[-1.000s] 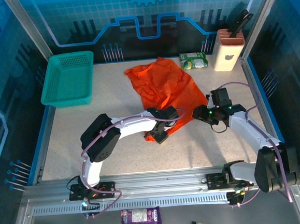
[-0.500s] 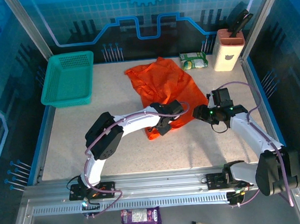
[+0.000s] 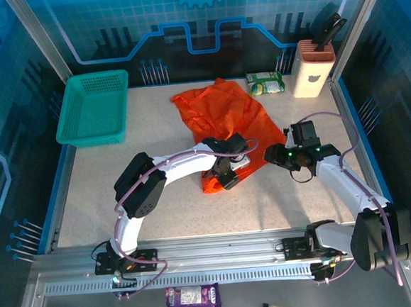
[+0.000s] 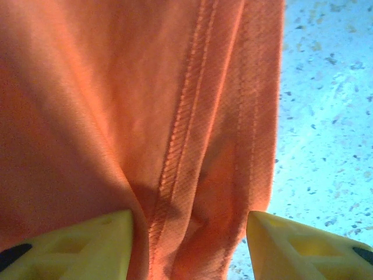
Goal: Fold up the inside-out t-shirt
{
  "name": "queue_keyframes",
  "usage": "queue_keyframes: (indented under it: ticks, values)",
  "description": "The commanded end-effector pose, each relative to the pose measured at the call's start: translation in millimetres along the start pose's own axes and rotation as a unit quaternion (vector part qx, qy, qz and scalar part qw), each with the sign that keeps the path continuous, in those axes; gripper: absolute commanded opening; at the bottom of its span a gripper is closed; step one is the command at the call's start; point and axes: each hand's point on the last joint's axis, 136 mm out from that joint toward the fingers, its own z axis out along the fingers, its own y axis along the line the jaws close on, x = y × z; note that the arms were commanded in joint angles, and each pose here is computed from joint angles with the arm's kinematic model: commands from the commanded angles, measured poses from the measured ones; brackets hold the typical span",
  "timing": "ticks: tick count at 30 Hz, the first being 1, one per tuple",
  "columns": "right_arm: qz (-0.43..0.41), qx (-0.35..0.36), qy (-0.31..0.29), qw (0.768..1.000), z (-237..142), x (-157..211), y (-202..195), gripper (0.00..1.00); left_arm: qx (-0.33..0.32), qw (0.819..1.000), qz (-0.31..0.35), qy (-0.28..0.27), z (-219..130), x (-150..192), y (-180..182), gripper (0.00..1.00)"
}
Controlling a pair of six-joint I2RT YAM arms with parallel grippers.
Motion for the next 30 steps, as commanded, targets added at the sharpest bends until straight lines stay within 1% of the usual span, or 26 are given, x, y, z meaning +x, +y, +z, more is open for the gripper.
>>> queue_keyframes:
  ticks: [1,3,4,5,6,7,9,10,11,12,13,16,18,21,23,24,26,28,29,30]
  values:
    - [0.008,-0.007,-0.002,1.000,-4.5,1.1,-0.4,0.51,-0.017,1.000,0.010,-0.013,-9.9,-12.1,11.6,0.55]
    - [0.007,-0.008,0.000,1.000,-4.2,1.9,-0.4,0.51,-0.027,1.000,0.015,0.003,-4.5,-8.3,16.3,0.55]
    - [0.008,-0.008,-0.001,1.000,-4.4,1.5,-0.4,0.51,-0.030,0.999,0.019,0.010,-1.4,-6.6,18.0,0.53]
    - [0.008,-0.008,-0.001,1.000,-4.4,1.7,-0.3,0.51,-0.033,0.999,0.020,0.014,0.0,-6.0,18.8,0.48]
    - [0.007,-0.008,-0.002,1.000,-4.8,1.3,-0.1,0.51,-0.034,0.999,0.020,0.016,0.8,-5.3,19.3,0.40]
    - [0.008,-0.008,-0.001,1.000,-4.9,1.5,-0.1,0.51,-0.032,0.999,0.018,0.011,-0.8,-6.7,19.2,0.32]
    - [0.007,-0.009,-0.002,1.000,-5.6,1.1,0.8,0.51,-0.020,1.000,0.012,-0.008,-6.4,-11.4,16.2,0.19]
    - [0.007,-0.009,-0.001,1.000,-5.6,1.4,0.7,0.51,-0.011,1.000,0.005,-0.019,-10.3,-14.5,14.9,0.15]
    - [0.008,-0.010,-0.001,1.000,-5.6,1.8,0.8,0.51,-0.004,1.000,-0.001,-0.028,-13.3,-16.9,14.7,0.12]
    - [0.008,-0.010,0.000,1.000,-5.2,2.4,0.4,0.51,0.004,0.999,-0.010,-0.034,-16.4,-18.6,15.4,0.12]
    - [0.009,-0.010,0.002,1.000,-4.5,3.8,0.0,0.51,0.008,0.999,-0.017,-0.038,-18.2,-19.6,16.7,0.14]
    - [0.011,-0.012,0.008,1.000,-2.4,7.8,-1.3,0.51,0.013,0.999,-0.025,-0.032,-16.7,-17.6,20.4,0.33]
    - [0.014,-0.014,0.011,1.000,-0.8,9.5,-1.5,0.51,0.022,0.999,-0.022,-0.020,-11.9,-13.5,19.6,0.37]
    - [0.018,-0.020,0.014,1.000,1.7,11.7,0.4,0.51,0.030,0.999,-0.019,0.000,-2.8,-7.8,17.3,0.37]
    - [0.017,-0.023,0.016,0.999,3.4,13.7,2.8,0.51,0.032,0.999,-0.017,0.008,1.3,-6.4,16.8,0.34]
    - [0.015,-0.023,0.018,0.999,4.3,14.7,3.6,0.51,0.032,0.999,-0.017,0.008,1.8,-6.8,17.0,0.32]
    - [0.012,-0.023,0.022,0.999,6.3,16.8,5.6,0.51,0.032,0.999,-0.018,0.003,0.6,-9.5,17.1,0.31]
    - [0.011,-0.025,0.027,0.999,8.7,19.1,7.7,0.51,0.031,0.999,-0.018,-0.003,-1.9,-13.1,18.1,0.25]
    - [0.011,-0.027,0.030,0.999,10.3,20.9,9.1,0.51,0.029,0.999,-0.019,-0.007,-3.1,-14.9,18.8,0.25]
    - [0.011,-0.027,0.032,0.999,11.6,22.2,10.2,0.51,0.029,0.999,-0.020,-0.008,-3.6,-16.0,19.6,0.26]
